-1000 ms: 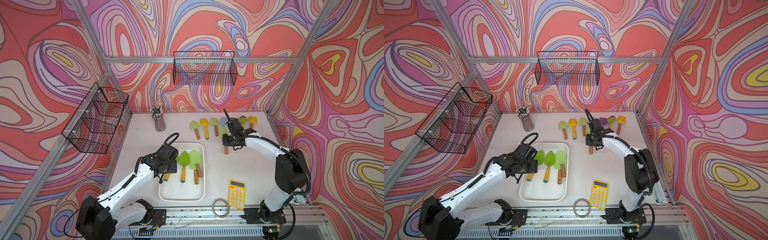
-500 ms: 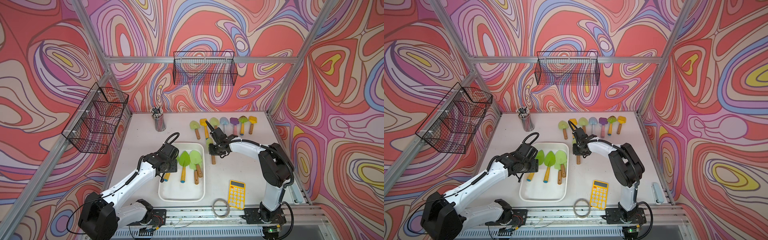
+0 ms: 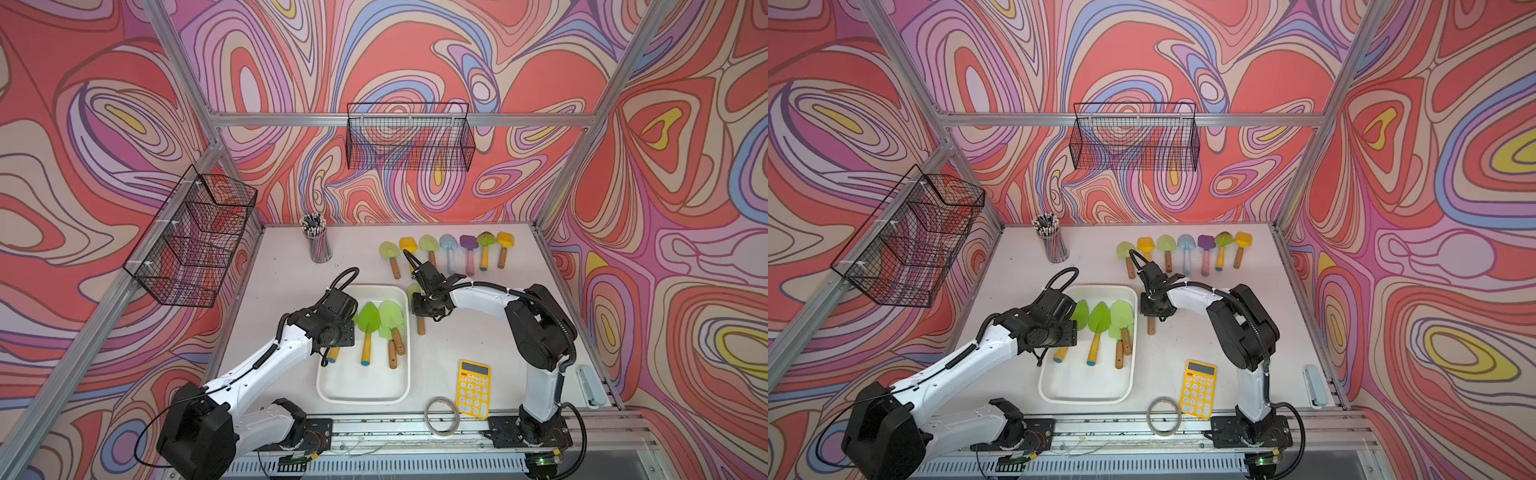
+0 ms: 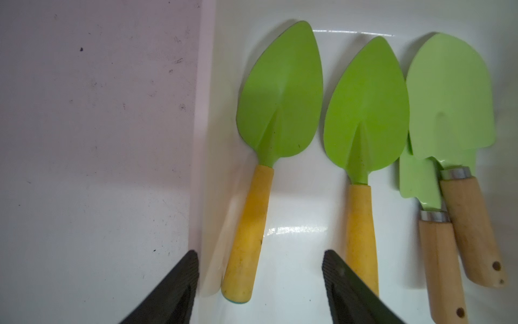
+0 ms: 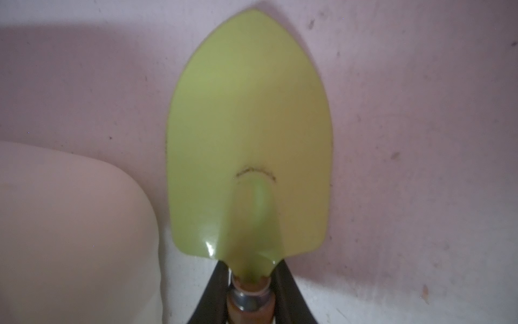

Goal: Take the shovel out of the storage box
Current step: Place the shovel at the center of the board, then pick up the shovel from the storage box.

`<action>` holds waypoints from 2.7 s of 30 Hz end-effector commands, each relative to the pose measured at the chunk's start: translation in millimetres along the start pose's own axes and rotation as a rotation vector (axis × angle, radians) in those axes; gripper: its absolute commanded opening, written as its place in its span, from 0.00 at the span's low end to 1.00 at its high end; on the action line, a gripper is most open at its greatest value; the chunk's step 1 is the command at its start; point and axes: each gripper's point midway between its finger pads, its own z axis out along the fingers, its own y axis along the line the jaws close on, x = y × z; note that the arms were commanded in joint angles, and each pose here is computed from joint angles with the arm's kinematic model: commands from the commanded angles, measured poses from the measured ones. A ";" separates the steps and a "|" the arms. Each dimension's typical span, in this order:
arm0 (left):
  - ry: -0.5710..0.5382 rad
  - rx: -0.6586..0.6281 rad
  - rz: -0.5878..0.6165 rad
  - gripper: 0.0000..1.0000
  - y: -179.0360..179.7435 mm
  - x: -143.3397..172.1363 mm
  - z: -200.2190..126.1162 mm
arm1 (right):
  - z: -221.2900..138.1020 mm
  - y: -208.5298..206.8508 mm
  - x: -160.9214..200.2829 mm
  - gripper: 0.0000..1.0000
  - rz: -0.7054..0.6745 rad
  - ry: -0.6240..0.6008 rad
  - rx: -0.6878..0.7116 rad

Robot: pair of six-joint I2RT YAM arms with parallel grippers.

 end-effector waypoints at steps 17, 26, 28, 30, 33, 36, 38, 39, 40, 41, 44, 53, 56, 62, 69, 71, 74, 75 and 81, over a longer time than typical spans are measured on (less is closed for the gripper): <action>0.022 -0.009 -0.022 0.74 -0.5 2.0 11.8 | -11.0 6.8 8.1 0.33 0.008 -0.005 -0.022; 0.044 -0.010 -0.015 0.71 -3.7 3.2 18.8 | -52.0 8.2 1.5 0.34 -0.005 -0.082 -0.044; 0.058 -0.012 -0.013 0.68 -4.3 5.6 22.6 | -69.0 3.1 -3.5 0.34 -0.014 -0.121 -0.014; 0.076 -0.018 -0.009 0.65 -4.3 8.6 26.7 | -85.8 -3.7 -9.6 0.35 -0.021 -0.167 0.020; 0.102 -0.035 -0.006 0.60 -2.3 14.5 31.6 | -109.0 -9.3 -15.3 0.35 -0.031 -0.224 0.045; 0.123 -0.047 -0.008 0.57 -0.8 19.4 33.1 | -127.1 -14.5 -20.0 0.35 -0.029 -0.280 0.061; 0.131 -0.061 -0.007 0.55 0.8 22.7 34.1 | -134.1 -15.0 -20.9 0.35 -0.030 -0.300 0.056; 0.138 -0.067 -0.005 0.55 1.1 25.4 35.2 | -137.3 -14.7 -21.2 0.35 -0.032 -0.307 0.051; 0.147 -0.073 -0.001 0.55 0.9 28.6 36.6 | -139.3 -14.3 -21.1 0.35 -0.033 -0.311 0.047; 0.153 -0.081 0.000 0.54 1.1 31.2 37.2 | -140.4 -14.4 -20.8 0.35 -0.034 -0.312 0.046; 0.168 -0.108 0.013 0.54 1.3 41.4 39.5 | -143.8 -15.2 -19.7 0.35 -0.038 -0.319 0.043; 0.176 -0.138 0.008 0.54 2.4 59.9 40.7 | -145.0 -16.1 -15.6 0.33 -0.050 -0.323 0.031; 0.179 -0.142 0.008 0.49 2.9 61.8 40.1 | -141.9 -16.1 -13.4 0.33 -0.051 -0.316 0.027; 0.174 -0.159 0.020 0.39 3.6 59.9 42.1 | -137.3 -14.4 -11.5 0.31 -0.050 -0.309 0.012; 0.180 -0.163 0.039 0.33 0.8 57.0 43.6 | -141.6 -13.9 -11.4 0.30 -0.051 -0.320 0.004; 0.187 -0.167 0.044 0.31 1.1 58.3 45.2 | -142.9 -14.0 -11.8 0.30 -0.054 -0.322 0.004; 0.191 -0.169 0.050 0.30 0.8 58.7 46.7 | -144.6 -14.2 -12.2 0.27 -0.054 -0.327 0.004; 0.189 -0.162 0.050 0.28 -0.7 57.8 46.8 | -145.0 -13.6 -12.3 0.25 -0.054 -0.327 0.001; 0.174 -0.144 0.050 0.02 -6.2 50.1 40.6 | -147.6 -13.4 -13.3 0.21 -0.055 -0.334 0.000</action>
